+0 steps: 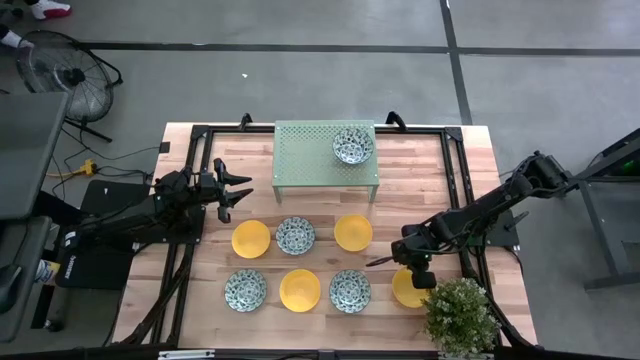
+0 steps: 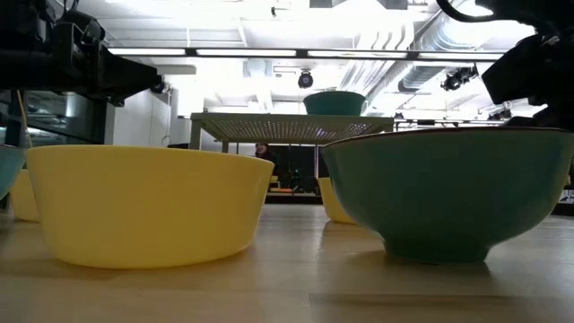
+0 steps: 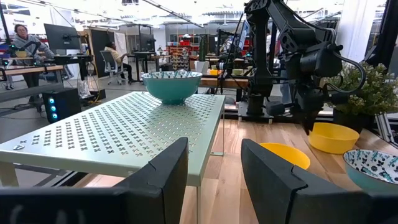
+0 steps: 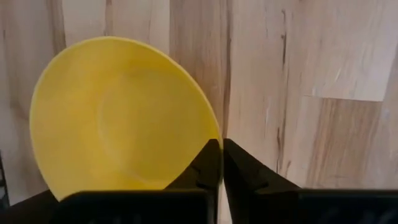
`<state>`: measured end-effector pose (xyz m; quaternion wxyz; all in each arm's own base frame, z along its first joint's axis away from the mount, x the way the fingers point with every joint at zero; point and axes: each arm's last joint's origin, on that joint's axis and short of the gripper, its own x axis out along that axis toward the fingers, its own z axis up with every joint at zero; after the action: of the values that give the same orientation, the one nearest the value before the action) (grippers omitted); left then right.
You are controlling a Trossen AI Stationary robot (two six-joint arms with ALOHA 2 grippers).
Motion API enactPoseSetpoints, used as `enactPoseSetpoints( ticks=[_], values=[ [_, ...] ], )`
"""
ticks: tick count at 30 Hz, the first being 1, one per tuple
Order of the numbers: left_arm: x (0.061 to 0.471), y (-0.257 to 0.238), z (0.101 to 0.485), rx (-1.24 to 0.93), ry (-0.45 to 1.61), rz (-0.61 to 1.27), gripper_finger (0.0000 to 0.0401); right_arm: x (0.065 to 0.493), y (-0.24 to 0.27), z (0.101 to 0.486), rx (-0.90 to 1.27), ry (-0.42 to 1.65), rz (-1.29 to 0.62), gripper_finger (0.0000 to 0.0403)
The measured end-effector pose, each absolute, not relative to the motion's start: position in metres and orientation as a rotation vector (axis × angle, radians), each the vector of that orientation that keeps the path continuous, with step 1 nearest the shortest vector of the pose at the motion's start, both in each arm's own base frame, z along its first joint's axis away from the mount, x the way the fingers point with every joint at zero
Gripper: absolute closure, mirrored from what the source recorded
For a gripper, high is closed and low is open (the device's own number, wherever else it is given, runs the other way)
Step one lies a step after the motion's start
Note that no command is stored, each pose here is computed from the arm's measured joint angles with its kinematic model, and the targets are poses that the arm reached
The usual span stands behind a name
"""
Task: Pick & Place Mini bowls
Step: Put the yellow bowl on the shelf
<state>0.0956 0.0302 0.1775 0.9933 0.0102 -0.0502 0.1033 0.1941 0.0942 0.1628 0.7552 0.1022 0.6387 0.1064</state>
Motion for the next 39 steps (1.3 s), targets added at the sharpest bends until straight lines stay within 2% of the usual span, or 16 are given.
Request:
enactPoseSetpoints(
  ticks=[6, 12, 28, 39],
  values=[
    [0.096, 0.03, 0.177, 0.02, -0.1, 0.207, 0.0254, 0.197, 0.09, 0.168, 0.37, 1.399, 0.21, 0.04],
    [0.096, 0.03, 0.177, 0.02, -0.1, 0.207, 0.0254, 0.21, 0.08, 0.192, 0.457, 1.326, 0.179, 0.0401],
    [0.096, 0.03, 0.177, 0.02, -0.101, 0.207, 0.0254, 0.251, 0.014, 0.31, 0.503, 1.138, 0.024, 0.0402],
    [0.096, 0.03, 0.177, 0.02, -0.1, 0.207, 0.0254, 0.311, -0.036, 0.358, 0.514, 0.968, -0.088, 0.0403]
  ],
)
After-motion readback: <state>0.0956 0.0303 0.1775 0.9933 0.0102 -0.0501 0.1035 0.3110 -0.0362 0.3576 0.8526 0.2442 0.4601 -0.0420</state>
